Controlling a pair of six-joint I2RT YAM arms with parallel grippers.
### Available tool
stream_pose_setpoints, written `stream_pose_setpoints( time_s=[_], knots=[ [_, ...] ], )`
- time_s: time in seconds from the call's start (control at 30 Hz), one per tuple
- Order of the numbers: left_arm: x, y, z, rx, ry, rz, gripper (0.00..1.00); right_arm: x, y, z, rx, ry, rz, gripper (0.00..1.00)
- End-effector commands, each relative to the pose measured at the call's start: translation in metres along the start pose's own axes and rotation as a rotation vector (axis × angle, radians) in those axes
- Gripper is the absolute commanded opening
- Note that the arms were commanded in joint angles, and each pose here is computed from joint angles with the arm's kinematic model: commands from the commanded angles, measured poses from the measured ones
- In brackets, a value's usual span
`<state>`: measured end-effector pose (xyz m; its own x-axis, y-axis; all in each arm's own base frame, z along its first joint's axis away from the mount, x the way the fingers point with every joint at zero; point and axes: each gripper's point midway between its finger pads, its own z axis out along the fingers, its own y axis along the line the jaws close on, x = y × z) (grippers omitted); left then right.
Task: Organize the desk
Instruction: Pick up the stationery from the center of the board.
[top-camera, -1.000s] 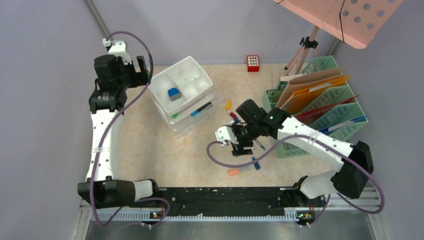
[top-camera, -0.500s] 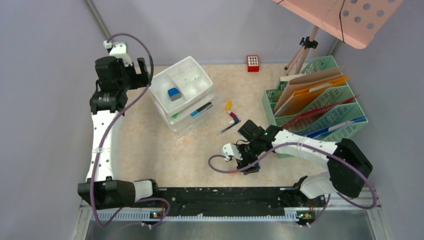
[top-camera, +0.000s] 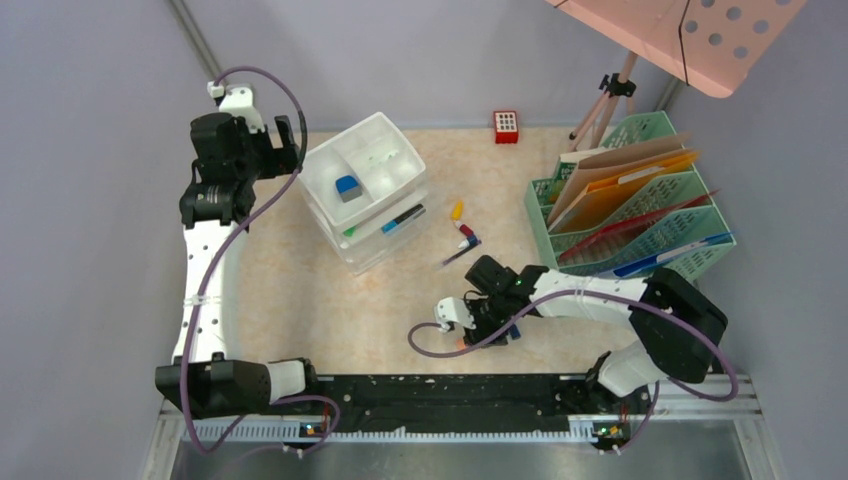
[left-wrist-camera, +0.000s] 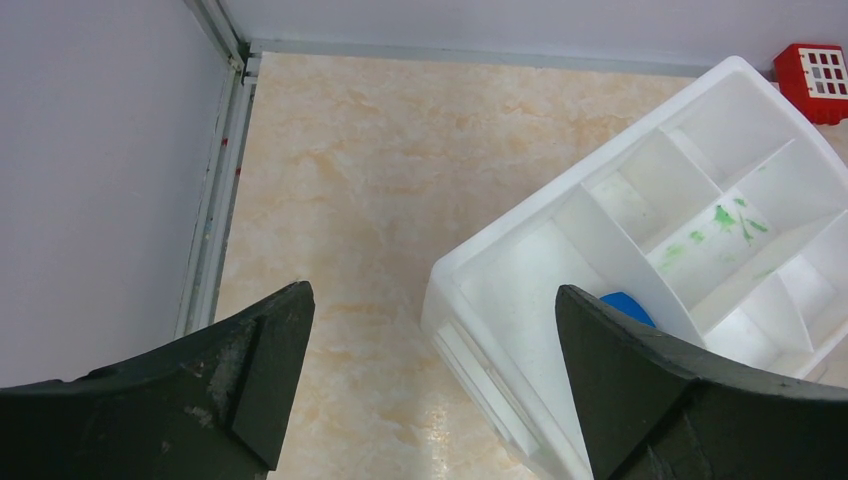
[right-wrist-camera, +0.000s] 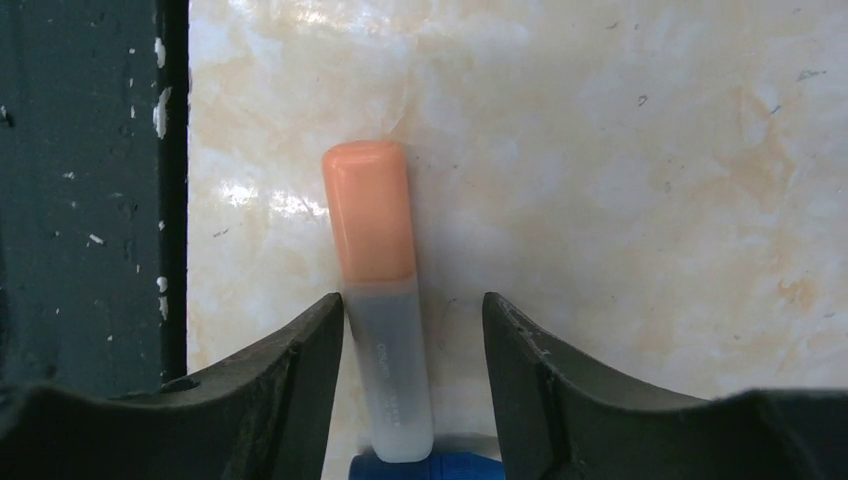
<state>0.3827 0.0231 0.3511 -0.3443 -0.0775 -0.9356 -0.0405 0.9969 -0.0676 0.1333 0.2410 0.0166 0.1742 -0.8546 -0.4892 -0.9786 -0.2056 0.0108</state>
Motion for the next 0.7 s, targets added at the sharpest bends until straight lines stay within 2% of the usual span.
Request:
stream_pose_setpoints(
  time_s=[0.0,0.3,0.47,0.67],
  knots=[
    [-0.026,0.000,-0.009,-0.001,-0.093,0.012,0.96,0.001,0.005,0.011,0.031,0.022,-0.007,0.50],
    [-0.027,0.001,-0.011,-0.006,-0.097,0.015,0.97,-0.017,0.008,0.013,0.028,0.028,-0.028,0.17],
    [-0.028,0.002,-0.013,-0.013,-0.101,0.025,0.97,-0.057,-0.019,-0.012,0.077,0.001,-0.103,0.10],
    [-0.029,0.006,-0.014,-0.035,-0.104,0.038,0.98,-0.119,-0.070,-0.066,0.226,-0.016,-0.265,0.05]
  ],
)
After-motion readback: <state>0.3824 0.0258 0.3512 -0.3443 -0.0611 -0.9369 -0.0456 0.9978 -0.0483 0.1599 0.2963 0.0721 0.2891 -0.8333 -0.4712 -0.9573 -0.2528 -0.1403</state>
